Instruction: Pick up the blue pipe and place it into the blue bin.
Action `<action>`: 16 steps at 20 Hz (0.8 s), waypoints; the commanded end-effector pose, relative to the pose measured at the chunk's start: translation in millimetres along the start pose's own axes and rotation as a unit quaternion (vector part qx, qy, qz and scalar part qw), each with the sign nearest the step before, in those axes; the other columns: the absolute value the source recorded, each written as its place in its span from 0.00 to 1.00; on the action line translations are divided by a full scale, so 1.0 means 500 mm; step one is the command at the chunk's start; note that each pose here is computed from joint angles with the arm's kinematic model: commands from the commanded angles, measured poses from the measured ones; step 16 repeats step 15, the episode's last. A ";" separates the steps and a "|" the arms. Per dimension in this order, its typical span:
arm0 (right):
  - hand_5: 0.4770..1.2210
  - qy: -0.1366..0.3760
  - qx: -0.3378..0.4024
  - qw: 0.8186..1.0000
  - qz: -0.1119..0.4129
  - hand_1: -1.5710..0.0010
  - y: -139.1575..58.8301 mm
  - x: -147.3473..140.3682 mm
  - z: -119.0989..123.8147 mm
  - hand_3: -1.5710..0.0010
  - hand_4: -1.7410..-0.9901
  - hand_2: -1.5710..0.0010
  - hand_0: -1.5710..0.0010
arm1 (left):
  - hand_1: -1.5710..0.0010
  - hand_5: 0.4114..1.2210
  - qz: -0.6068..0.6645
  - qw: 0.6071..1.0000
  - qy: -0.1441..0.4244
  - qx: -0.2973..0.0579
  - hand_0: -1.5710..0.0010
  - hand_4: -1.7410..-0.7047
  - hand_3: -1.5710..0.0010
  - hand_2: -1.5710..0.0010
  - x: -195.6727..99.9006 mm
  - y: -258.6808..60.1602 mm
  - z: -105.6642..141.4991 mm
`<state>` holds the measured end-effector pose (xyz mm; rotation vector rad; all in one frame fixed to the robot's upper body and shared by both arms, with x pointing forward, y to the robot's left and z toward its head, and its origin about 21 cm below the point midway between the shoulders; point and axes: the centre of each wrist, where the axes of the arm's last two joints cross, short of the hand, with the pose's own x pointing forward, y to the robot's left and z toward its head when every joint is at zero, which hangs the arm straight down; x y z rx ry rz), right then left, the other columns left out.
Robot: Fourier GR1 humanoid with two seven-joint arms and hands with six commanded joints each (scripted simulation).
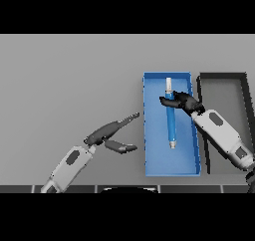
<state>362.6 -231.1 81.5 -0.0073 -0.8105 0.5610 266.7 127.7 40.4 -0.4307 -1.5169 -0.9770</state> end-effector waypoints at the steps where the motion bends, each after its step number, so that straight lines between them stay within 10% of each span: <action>1: 0.43 -0.003 -0.002 1.000 0.005 0.95 0.002 -0.008 -0.004 0.96 0.82 0.95 0.94 | 1.00 0.05 0.002 1.000 0.002 -0.001 1.00 0.81 1.00 1.00 0.001 0.004 0.000; 16: 0.27 -0.015 -0.003 1.000 -0.004 0.99 -0.011 -0.018 -0.008 1.00 0.82 0.99 0.99 | 1.00 0.07 0.010 1.000 0.002 -0.003 1.00 0.79 1.00 1.00 -0.002 -0.010 -0.011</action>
